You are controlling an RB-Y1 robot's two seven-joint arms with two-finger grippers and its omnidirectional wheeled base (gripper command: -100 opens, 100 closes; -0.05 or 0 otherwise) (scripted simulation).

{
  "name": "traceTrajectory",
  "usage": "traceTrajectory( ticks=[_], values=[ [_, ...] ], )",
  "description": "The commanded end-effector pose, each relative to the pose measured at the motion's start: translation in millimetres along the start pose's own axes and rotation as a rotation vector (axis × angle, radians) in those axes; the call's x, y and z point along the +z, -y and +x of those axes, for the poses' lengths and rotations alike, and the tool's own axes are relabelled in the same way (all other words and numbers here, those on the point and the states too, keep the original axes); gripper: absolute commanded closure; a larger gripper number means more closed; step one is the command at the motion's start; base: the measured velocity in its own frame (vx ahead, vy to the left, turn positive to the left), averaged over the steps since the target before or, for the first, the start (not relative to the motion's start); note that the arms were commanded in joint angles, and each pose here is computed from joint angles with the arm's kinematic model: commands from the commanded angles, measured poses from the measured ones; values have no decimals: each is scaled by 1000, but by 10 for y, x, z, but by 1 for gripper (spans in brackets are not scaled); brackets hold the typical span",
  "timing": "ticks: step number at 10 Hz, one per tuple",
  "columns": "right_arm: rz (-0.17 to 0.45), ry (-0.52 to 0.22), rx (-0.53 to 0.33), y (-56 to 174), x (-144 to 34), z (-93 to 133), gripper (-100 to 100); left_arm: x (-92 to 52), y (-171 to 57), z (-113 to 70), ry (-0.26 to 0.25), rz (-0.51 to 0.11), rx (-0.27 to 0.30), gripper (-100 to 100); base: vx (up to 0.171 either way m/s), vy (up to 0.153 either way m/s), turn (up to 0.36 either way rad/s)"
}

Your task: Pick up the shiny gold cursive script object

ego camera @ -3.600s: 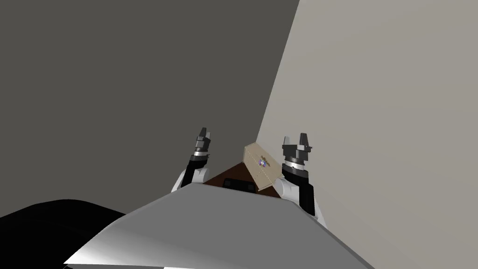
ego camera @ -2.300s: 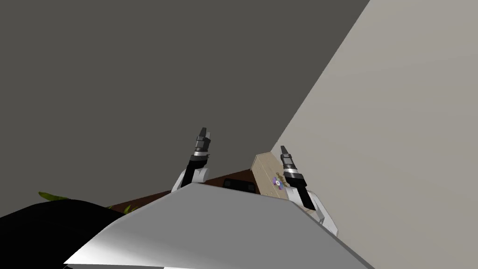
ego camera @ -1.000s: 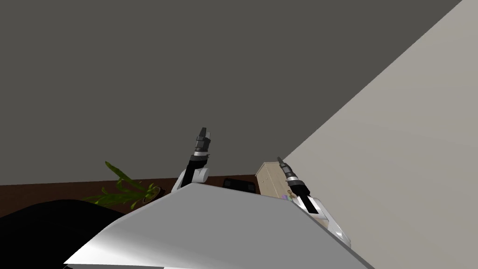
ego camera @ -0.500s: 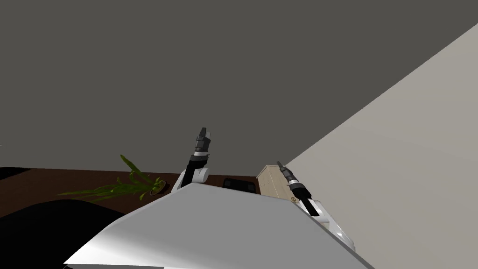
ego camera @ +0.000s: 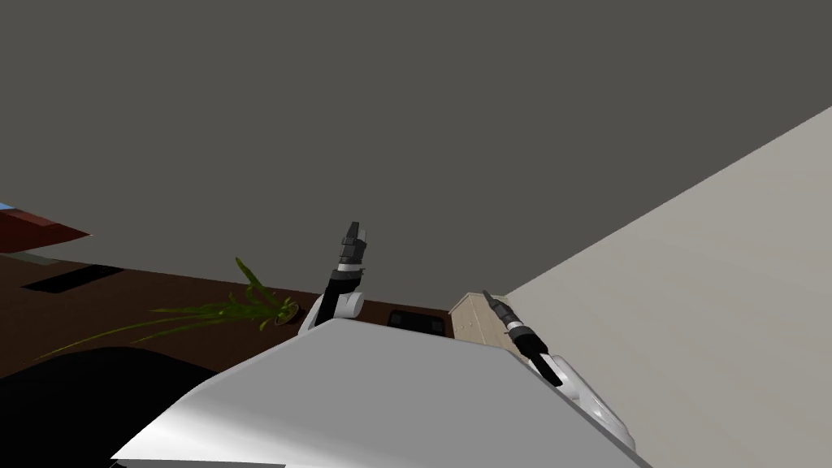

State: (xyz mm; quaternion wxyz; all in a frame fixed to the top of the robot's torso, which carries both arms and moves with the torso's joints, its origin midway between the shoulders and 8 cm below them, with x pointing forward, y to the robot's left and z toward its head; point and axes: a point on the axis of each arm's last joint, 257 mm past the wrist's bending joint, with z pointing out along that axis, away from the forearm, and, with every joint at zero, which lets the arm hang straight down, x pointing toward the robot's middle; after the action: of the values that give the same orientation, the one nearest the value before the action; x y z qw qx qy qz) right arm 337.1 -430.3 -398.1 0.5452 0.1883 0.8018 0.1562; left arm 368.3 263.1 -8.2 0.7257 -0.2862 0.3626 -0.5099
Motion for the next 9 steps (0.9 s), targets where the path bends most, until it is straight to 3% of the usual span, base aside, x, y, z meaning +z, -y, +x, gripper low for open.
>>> traceTrajectory(
  ticks=[1,4,9],
  values=[
    [27,-38,-18,167,-73,126,-100,0,0,0,0,0,0,0,10,-21,115],
    [52,-139,-103,426,-181,371,-100,0,0,-1,0,0,0,0,3,-21,147],
    [120,-275,-170,902,-456,727,-100,0,0,0,0,0,0,0,-9,-19,115]
  ],
)
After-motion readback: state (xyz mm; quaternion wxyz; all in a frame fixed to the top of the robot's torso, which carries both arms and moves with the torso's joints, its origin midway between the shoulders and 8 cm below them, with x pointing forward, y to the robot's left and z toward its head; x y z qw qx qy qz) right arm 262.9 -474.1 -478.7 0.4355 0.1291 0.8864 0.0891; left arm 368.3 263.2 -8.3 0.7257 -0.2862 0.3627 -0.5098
